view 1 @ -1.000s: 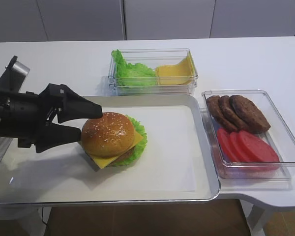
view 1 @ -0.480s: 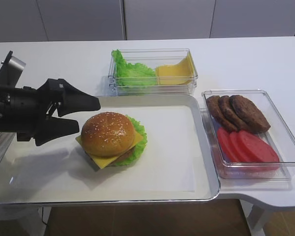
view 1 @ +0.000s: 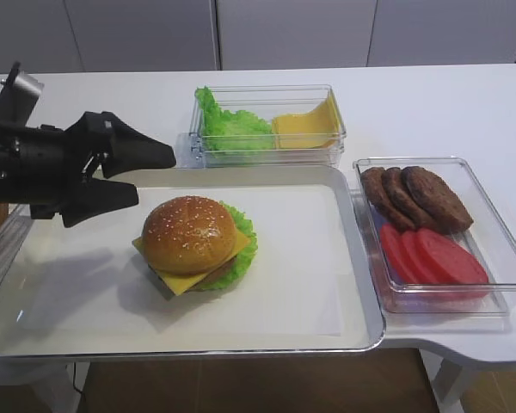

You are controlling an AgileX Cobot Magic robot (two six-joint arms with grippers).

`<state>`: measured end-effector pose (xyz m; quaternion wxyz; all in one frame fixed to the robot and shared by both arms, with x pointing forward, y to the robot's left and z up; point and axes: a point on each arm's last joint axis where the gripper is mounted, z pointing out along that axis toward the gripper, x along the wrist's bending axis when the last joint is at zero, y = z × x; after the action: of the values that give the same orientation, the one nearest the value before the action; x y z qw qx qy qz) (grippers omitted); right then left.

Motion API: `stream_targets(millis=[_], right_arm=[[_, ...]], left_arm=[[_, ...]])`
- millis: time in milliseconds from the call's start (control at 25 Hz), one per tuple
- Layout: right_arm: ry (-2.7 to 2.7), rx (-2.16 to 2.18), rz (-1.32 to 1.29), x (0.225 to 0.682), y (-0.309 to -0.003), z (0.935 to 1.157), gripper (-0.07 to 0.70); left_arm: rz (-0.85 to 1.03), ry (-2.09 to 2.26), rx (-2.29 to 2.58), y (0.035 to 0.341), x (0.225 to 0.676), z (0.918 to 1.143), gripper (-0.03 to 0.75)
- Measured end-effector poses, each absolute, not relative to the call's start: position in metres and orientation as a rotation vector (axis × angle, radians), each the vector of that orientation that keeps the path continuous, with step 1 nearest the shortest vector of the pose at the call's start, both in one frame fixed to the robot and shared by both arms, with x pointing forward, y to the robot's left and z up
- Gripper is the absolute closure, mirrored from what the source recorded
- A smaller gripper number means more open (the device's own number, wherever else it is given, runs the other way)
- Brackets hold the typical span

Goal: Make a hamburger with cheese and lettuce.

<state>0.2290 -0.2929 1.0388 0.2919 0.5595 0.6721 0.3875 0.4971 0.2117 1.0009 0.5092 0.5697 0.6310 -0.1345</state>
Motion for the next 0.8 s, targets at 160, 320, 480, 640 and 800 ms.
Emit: stream_targets(millis=[160,320,480,640,800], right_arm=[[1.791,1.491,1.033,0.229,-0.293,1.039,0.153],[1.791,1.491,1.033,0.229,-0.293,1.039,0.153],[1.791,1.491,1.033,0.229,-0.293,1.039,0.153],[1.791,1.491,1.033,0.229,-0.293,1.039,0.153],[1.79,1.493,1.033,0.229,-0.293,1.039,0.153]], left_arm=[[-0.267,1.545,1.439,0.214,0.506,1.01,0.06],[-0.208,1.56,1.496,0.217,0.515,1.022,0.061],[-0.168,1.583,1.49,0.223,0.522,1.032,0.061],[-0.132,1.652,1.51,0.237,0.526,1.034,0.062],[-0.142,1.713,1.539,0.251,0.524,1.032,0.062]])
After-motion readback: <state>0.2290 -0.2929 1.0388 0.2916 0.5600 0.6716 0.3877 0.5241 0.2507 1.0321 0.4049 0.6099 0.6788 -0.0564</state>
